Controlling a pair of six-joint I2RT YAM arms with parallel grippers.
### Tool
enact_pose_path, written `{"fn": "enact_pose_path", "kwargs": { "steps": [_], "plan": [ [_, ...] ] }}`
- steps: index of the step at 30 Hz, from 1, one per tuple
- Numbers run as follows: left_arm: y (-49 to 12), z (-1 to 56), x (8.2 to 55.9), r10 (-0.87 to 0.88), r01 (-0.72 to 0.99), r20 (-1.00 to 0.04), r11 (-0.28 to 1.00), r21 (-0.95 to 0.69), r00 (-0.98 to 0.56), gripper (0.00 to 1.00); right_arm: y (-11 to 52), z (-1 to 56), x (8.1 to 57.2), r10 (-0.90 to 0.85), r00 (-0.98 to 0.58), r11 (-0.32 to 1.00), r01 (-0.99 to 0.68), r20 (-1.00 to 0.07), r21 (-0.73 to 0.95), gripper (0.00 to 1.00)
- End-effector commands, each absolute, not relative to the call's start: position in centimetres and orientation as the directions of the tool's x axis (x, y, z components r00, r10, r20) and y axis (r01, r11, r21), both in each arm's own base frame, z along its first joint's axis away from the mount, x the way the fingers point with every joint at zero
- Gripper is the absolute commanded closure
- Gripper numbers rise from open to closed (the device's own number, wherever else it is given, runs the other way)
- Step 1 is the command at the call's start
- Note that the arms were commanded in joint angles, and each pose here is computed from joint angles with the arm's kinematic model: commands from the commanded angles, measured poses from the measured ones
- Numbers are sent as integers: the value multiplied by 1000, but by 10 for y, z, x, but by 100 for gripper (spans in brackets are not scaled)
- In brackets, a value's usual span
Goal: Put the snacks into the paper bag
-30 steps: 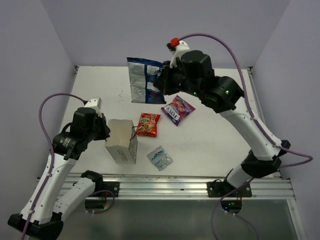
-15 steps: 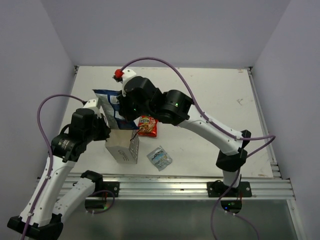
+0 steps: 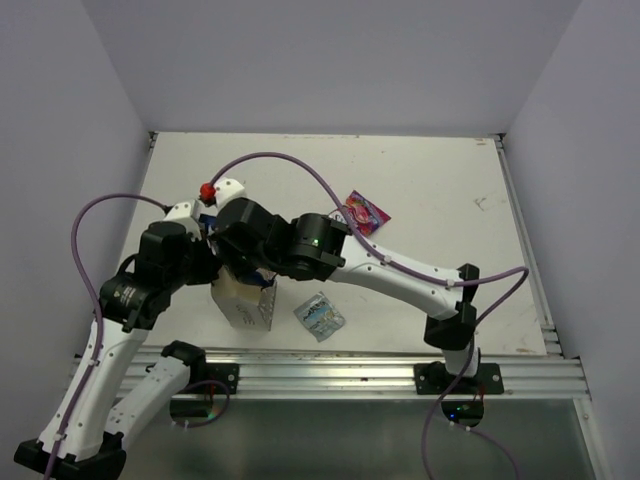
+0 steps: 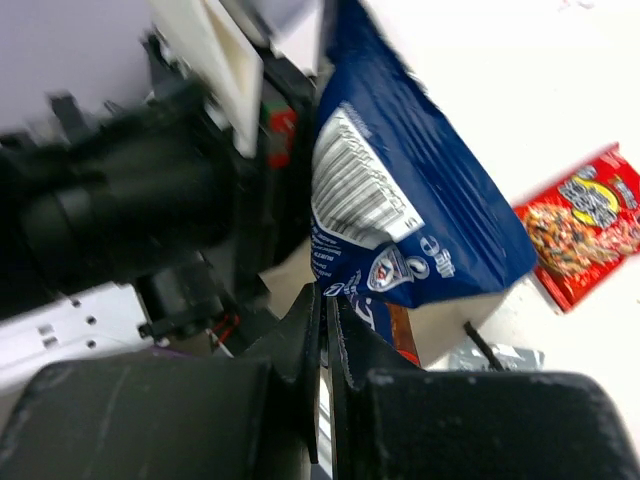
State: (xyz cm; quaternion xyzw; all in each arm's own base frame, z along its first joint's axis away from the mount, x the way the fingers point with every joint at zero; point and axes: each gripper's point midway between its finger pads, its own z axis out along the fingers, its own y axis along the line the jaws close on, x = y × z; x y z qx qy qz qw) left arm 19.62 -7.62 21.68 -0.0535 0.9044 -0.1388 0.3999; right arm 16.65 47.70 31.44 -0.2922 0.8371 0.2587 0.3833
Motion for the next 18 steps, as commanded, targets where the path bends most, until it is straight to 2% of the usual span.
{"fn": "enact_pose_path", "kwargs": {
  "steps": [1,10,18],
  "plan": [
    [-81,219,194,-229,24,-707,944,-328,-669,100,495,354,176,-182,-495,691,-679,-850,247,100],
    [-79,221,189,-232,25,-711,943,-332,-664,100,513,347,184,-141,-507,710,-650,-850,270,100],
    [-77,221,186,-228,25,-717,946,-324,-659,100,504,283,167,-214,-554,735,-634,-805,240,100]
  ]
}}
